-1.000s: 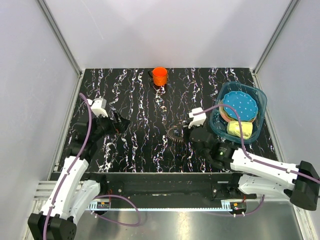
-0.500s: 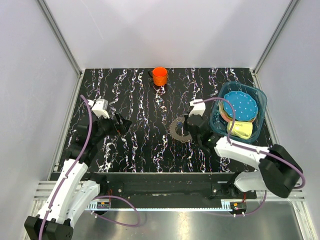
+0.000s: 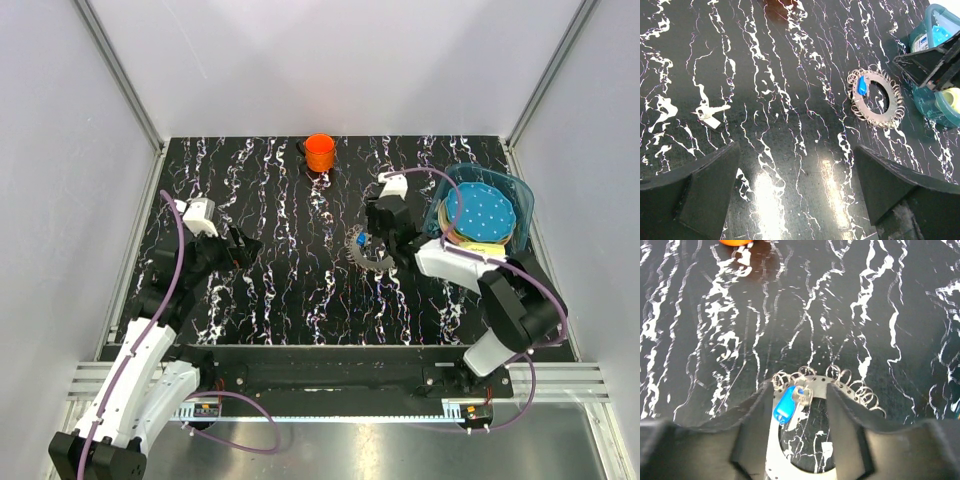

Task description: Remove the keys from the keyring

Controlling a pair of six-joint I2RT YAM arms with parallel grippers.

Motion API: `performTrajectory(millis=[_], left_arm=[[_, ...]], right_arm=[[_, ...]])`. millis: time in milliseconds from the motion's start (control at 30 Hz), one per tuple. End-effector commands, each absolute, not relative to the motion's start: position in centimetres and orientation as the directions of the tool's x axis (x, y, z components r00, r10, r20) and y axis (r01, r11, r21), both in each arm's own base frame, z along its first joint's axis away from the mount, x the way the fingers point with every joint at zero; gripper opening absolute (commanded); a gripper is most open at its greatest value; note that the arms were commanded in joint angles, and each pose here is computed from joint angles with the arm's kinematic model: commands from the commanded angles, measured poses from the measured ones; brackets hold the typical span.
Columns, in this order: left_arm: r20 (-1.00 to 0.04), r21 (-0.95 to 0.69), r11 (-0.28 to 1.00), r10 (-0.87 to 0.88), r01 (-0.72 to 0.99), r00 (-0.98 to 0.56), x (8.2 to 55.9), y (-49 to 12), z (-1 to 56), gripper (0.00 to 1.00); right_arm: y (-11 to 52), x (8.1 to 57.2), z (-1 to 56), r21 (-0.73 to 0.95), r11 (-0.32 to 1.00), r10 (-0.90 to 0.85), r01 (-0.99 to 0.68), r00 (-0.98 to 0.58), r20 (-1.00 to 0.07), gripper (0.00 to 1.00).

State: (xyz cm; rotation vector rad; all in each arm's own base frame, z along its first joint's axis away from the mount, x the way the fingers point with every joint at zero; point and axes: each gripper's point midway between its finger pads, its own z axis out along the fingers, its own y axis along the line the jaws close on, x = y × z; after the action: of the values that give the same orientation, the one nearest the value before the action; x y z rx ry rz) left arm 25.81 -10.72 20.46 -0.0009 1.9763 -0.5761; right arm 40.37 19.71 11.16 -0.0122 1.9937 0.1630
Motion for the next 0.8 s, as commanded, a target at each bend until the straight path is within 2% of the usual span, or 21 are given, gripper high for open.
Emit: performTrajectory(millis=[0, 33, 67, 133, 167, 367, 400, 533, 667, 767], left_arm=[[-0.866, -0.385, 0.885, -0.249, 0.26, -0.433, 26.1, -10.7, 21.7, 0.99], [-0.868, -0.386, 0.883, -0.25, 0.267, -0.428, 26.1, -10.8, 21.9, 0.99], [-0.871, -0.387, 0.879, -0.249, 0.278, -0.424, 26.1, -10.9, 22.2, 0.99], [-0.876, -0.391, 0.865, -0.245, 0.314, -0.416, 25.9, -11.5, 22.7, 0.99], [-0.882, -0.388, 0.85, -0.231, 0.355, -0.411, 25.7, -12.0, 23.3, 0.99], [-0.912, -0.372, 0.812, -0.227, 0.45, -0.343, 25.4, -13.1, 26.3, 0.99], [-0.912, -0.378, 0.796, -0.233, 0.473, -0.338, 25.2, -13.5, 26.9, 0.99], [-0.901, -0.431, 0.698, -0.297, 0.571, -0.317, 23.8, -15.2, 29.6, 0.99], [-0.902, -0.425, 0.582, -0.339, 0.693, -0.267, 21.2, -16.7, 32.7, 0.99], [-0.911, -0.39, 0.563, -0.35, 0.729, -0.217, 20.2, -16.7, 33.9, 0.99]], right_arm=[[21.7, 39.0, 17.5, 0.2, 0.956, 0.11, -0.214, -0.372, -0.922, 0.63], [21.8, 37.9, 17.3, 0.217, 0.946, 0.11, -0.24, -0.393, -0.913, 0.7], [21.7, 37.2, 17.9, 0.231, 0.94, 0.118, -0.252, -0.395, -0.911, 0.81], [21.3, 34.7, 19.7, 0.267, 0.917, 0.13, -0.296, -0.409, -0.903, 0.87], [20.9, 33.5, 21.9, 0.282, 0.904, 0.152, -0.32, -0.376, -0.914, 0.99], [19.1, 28.1, 28.6, 0.392, 0.842, 0.256, -0.371, -0.365, -0.895, 1.0], [18.8, 27.2, 28.9, 0.419, 0.836, 0.273, -0.355, -0.393, -0.878, 1.0], [19.7, 23.4, 29.8, 0.431, 0.749, 0.238, -0.503, -0.403, -0.884, 1.0], [19.2, 21.2, 32.0, 0.494, 0.693, 0.311, -0.525, -0.401, -0.862, 1.0], [18.3, 19.9, 32.6, 0.515, 0.679, 0.344, -0.524, -0.393, -0.853, 1.0]])
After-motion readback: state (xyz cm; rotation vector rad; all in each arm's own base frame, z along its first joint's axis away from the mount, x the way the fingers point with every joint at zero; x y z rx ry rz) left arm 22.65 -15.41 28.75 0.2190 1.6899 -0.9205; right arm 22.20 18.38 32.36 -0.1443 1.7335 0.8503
